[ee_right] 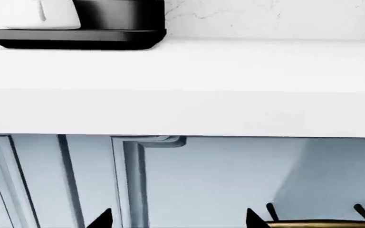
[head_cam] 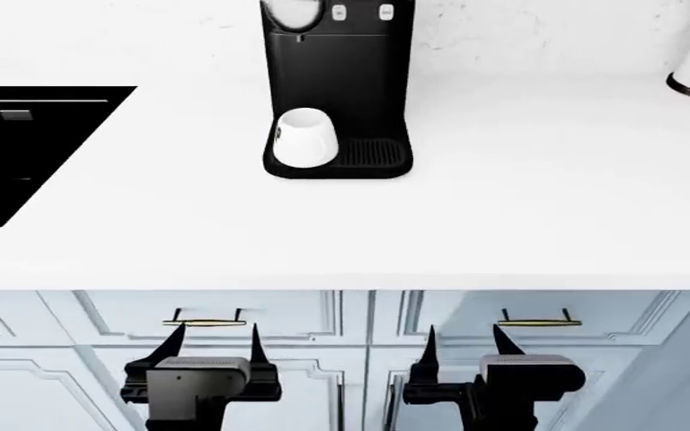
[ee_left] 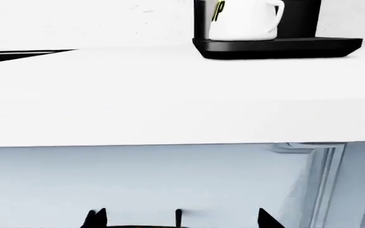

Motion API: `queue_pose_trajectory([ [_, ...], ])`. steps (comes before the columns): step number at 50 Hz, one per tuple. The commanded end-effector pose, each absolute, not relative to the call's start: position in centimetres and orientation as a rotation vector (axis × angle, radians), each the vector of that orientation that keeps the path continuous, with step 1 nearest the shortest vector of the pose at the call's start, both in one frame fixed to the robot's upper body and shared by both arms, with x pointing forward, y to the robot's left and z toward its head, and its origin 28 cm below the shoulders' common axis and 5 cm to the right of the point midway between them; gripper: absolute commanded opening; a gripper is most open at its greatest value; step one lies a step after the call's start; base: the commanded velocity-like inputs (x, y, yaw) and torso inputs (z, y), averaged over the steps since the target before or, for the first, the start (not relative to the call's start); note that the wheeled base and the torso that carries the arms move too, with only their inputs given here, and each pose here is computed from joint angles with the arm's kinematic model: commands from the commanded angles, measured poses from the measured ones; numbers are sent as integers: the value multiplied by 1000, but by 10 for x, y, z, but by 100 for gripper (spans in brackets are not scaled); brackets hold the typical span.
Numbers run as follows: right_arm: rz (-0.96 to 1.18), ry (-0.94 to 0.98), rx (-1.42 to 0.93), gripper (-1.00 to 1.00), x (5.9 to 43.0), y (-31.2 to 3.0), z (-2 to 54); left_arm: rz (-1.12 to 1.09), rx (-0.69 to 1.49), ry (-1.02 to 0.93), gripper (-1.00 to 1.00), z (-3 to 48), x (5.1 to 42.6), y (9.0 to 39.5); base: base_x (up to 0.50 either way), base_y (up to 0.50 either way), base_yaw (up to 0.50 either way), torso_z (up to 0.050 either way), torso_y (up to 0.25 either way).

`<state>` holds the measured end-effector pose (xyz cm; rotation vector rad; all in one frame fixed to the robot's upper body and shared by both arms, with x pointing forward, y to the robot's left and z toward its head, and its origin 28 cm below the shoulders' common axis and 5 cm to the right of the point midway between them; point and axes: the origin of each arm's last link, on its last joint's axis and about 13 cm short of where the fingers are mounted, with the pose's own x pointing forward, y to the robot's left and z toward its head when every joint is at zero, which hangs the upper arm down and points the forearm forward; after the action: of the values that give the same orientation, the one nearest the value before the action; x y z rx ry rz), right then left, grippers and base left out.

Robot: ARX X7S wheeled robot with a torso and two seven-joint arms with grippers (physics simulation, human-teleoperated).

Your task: Press the button on the coffee machine to serve coffee.

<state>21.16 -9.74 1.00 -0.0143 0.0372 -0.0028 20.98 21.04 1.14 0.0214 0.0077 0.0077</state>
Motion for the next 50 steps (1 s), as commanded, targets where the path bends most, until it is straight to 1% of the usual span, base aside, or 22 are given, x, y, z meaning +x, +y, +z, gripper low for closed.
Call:
queue_pose_trajectory([
  [1,-9,42,-16,100,211,-97,10,2,16,12,100,11,208,213,0,500,0,0,0],
  [6,-20,52,-21,100,212,-98,9,-3,19,10,100,11,208,212,0,366,0,0,0],
  [20,-24,51,-19,100,211,-98,8,-5,55,32,100,8,210,210,0,3,0,0,0],
  [38,-20,51,-33,100,212,-98,9,18,56,10,100,9,210,212,0,0,0,0,0],
  [50,-19,53,-33,100,211,-97,9,13,67,8,100,10,210,210,0,0,0,46,0],
])
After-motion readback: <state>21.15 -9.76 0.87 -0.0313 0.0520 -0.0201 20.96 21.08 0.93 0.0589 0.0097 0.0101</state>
